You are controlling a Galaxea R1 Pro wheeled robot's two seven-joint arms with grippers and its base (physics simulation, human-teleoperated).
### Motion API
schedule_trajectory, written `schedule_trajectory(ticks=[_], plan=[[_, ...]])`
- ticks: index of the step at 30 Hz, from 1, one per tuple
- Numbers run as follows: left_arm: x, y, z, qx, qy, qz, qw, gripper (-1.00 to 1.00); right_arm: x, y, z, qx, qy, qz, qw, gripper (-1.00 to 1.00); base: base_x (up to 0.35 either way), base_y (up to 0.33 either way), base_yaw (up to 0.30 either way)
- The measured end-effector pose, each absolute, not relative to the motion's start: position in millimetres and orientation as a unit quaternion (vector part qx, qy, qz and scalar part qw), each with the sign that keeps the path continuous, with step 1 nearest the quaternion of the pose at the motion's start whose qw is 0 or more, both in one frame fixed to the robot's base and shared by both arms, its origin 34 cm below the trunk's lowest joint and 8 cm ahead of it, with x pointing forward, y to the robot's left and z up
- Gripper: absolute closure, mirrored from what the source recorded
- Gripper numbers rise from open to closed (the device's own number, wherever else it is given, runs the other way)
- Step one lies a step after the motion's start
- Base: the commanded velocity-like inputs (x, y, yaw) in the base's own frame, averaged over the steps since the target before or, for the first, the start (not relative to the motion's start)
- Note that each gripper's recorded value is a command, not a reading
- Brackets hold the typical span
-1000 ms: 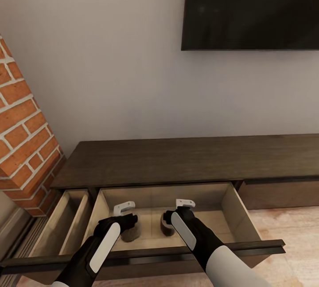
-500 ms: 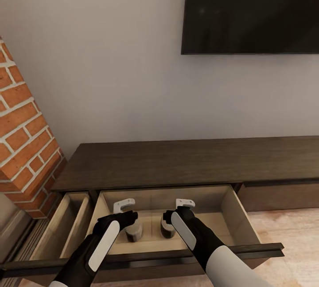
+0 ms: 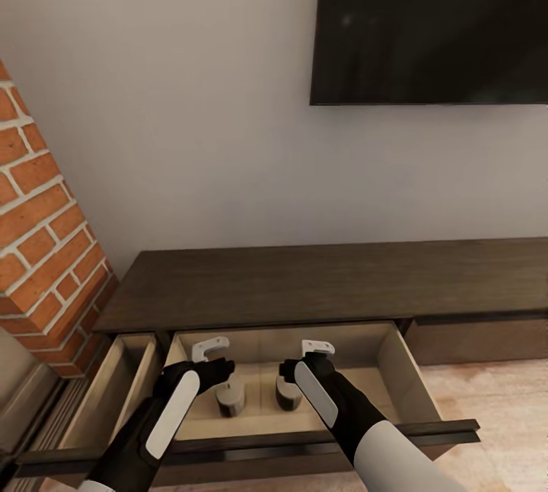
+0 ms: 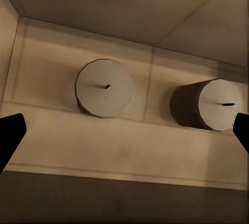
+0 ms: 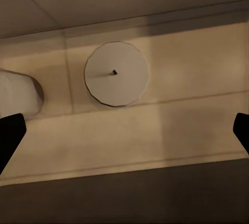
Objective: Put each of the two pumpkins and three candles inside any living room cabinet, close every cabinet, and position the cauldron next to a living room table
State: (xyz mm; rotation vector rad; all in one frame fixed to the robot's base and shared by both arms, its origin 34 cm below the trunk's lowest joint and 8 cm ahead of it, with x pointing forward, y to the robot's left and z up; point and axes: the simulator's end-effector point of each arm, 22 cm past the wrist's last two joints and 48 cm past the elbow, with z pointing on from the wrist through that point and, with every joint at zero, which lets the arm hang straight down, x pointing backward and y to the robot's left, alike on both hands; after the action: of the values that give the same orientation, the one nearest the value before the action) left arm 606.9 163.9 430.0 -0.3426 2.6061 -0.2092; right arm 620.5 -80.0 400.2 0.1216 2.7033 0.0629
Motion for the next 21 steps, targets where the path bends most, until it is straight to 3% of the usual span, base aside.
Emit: schedule_trajectory(ticks=[21], plan=[[618, 164, 478, -0.127, 0.956, -0.078, 0.251, -1.0, 631, -79, 446, 0.045, 0.975, 0.025, 0.216, -1.0, -0.145, 0.016, 0.0]])
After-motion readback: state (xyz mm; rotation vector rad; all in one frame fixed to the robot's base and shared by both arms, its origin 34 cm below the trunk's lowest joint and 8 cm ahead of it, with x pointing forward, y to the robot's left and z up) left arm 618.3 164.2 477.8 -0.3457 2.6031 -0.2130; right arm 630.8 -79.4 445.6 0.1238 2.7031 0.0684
